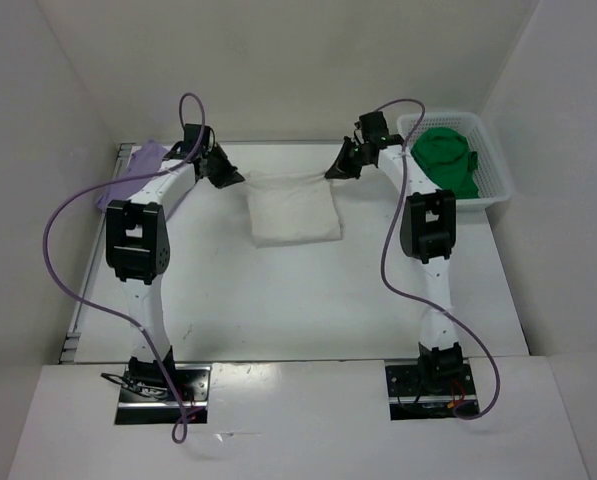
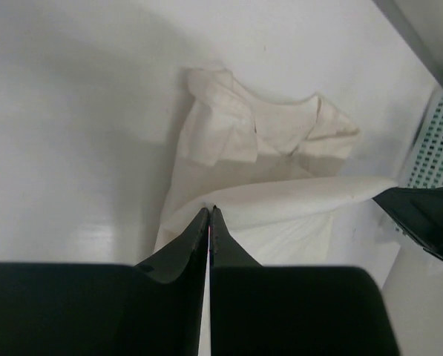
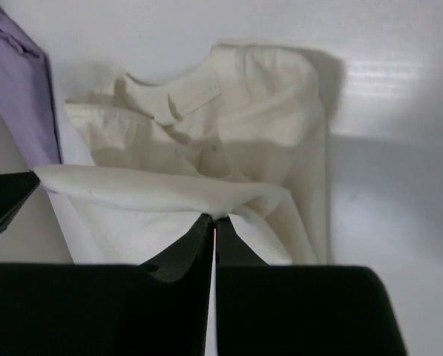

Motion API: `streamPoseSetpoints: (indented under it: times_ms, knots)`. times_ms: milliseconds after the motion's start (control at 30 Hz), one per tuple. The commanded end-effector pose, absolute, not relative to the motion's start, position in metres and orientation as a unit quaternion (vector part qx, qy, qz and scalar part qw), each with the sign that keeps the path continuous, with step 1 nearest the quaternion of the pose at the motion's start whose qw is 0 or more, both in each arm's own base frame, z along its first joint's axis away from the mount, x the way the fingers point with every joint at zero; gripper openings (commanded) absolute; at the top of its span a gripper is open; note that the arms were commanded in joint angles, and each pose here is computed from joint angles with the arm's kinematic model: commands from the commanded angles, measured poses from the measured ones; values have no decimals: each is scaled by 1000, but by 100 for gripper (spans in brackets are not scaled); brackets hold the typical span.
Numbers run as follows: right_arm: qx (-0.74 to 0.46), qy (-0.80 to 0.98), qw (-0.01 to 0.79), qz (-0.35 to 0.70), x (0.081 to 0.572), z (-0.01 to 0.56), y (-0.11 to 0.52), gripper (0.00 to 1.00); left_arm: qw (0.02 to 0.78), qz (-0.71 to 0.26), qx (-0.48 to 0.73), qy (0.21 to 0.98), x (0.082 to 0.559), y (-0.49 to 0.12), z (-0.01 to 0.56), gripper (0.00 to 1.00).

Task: Fold and stack the t-shirts
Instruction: Fold the long partially folded tshirt into a neat square, then smooth out wrinkles on the folded tshirt

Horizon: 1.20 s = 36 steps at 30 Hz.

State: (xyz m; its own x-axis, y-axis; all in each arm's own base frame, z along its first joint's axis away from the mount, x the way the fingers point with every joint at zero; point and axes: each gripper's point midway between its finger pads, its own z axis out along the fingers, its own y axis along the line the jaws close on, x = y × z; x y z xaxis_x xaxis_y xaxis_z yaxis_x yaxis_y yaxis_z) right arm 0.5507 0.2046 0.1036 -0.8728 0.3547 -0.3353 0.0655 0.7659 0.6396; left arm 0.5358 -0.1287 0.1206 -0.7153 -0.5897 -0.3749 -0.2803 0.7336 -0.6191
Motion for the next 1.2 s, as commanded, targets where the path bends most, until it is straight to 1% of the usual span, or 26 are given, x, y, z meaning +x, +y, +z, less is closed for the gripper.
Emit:
streamPoseSetpoints:
  times_ms: [0,33,67,100,133,167,200,233,267,300,400,433,467,500,533,567,600,633,667,867,933,1000,1033,1067,1133,1167]
  knots:
    - [113,892,280,337,591,130,203,3,361,-258,-283,851,583,-101,139,5]
    - [124,898,260,332,592,111,204,4,367,-260,-281,848,587,-101,141,10]
    - [126,898,263,328,596,110,203,5,385,-273,-284,834,596,-102,153,18]
    - [124,891,281,336,604,128,204,8,386,-282,-283,831,600,-105,152,27]
    - [123,890,282,336,606,130,205,16,393,-296,-279,825,603,-109,162,45]
    - [126,893,274,333,606,124,205,21,398,-298,-277,822,605,-109,167,51]
    - [120,886,292,339,611,143,206,26,403,-300,-275,819,605,-109,176,54]
    - [118,884,298,341,611,153,206,35,413,-304,-272,814,605,-109,186,54]
    - [118,886,290,344,607,153,207,38,421,-308,-269,810,604,-109,192,54]
    - [109,883,300,344,607,165,206,41,430,-317,-261,804,599,-111,208,54]
    - [87,894,287,334,585,173,219,44,412,-332,-226,818,571,-143,206,50]
    - [72,900,278,328,575,170,225,43,397,-340,-215,825,560,-156,201,49]
    - [56,903,270,329,563,168,239,29,387,-357,-197,827,549,-171,198,49]
    - [52,906,262,329,550,162,243,23,357,-367,-186,838,526,-195,179,47]
    - [41,904,255,342,540,162,251,17,347,-368,-179,844,518,-206,169,47]
    - [33,904,251,344,530,157,260,8,339,-370,-172,848,509,-216,165,46]
    - [41,910,230,343,519,132,258,5,321,-376,-158,855,497,-232,156,45]
    - [36,909,230,345,509,136,262,3,302,-379,-158,860,487,-237,138,45]
    - [42,917,203,340,496,115,259,2,284,-378,-159,867,483,-239,123,45]
    - [52,933,153,323,458,54,252,1,221,-351,-178,892,446,-234,55,44]
    - [59,939,131,314,440,27,247,0,187,-328,-192,906,420,-225,20,42]
    - [76,942,122,303,430,13,241,0,172,-319,-197,911,404,-220,2,42]
    - [72,942,121,303,424,13,244,0,139,-307,-204,919,378,-214,-19,40]
    - [74,944,113,300,412,8,239,0,135,-307,-210,918,370,-212,-21,38]
    - [74,950,95,288,387,-1,241,0,132,-314,-208,917,350,-211,-14,38]
    - [73,949,97,289,382,5,239,0,111,-307,-206,922,324,-214,-22,38]
